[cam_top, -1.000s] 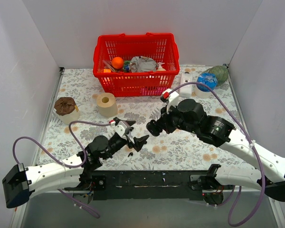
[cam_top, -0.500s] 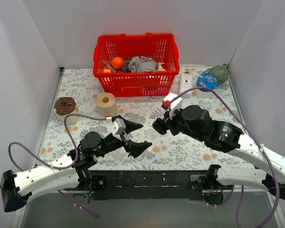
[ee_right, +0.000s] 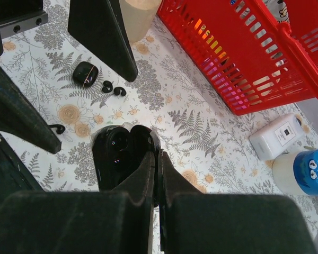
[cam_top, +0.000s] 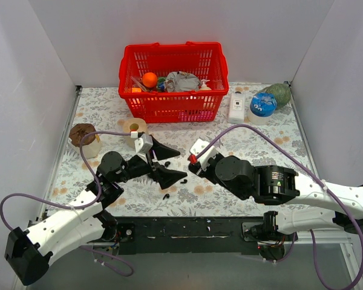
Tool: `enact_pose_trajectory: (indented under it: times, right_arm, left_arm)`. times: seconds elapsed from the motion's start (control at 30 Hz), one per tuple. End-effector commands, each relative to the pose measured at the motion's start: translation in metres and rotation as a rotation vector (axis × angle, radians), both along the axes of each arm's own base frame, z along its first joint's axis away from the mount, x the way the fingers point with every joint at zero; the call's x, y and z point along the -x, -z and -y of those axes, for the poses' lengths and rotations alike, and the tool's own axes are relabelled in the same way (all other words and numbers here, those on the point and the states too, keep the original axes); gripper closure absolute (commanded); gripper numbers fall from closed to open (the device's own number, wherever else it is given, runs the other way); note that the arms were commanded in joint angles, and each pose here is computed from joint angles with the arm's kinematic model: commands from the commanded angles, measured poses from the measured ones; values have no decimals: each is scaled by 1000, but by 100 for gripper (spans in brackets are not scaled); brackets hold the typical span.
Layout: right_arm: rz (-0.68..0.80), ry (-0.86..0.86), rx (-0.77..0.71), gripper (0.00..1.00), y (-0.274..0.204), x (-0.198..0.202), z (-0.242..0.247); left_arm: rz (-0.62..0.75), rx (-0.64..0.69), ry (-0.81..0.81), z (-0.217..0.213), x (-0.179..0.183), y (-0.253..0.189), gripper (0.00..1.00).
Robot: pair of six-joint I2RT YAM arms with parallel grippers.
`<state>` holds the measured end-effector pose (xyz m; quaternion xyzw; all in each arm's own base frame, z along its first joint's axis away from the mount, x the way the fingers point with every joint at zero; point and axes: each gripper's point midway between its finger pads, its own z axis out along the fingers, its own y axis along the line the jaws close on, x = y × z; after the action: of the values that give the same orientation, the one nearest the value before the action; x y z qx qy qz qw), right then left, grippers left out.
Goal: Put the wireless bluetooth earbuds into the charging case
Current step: Adjust the charging case.
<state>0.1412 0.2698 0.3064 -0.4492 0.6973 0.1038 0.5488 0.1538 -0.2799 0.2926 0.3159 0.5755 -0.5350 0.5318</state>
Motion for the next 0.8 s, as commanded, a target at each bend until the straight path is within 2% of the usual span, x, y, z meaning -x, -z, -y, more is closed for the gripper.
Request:
enact_pose_trajectory:
  times: [0.0, 0.27, 0.77]
  right_arm:
    - [36, 13, -88, 99, -28, -2, -5]
    - [15, -25, -112, 99, -32, 4, -17]
    - [2, -46, -112, 99, -29, 9, -29]
  left_arm:
    - [27, 25, 114, 7, 15, -8, 2]
    - [31, 1, 189, 17, 17, -3, 2]
    - [32, 28, 219, 25, 14, -6, 2]
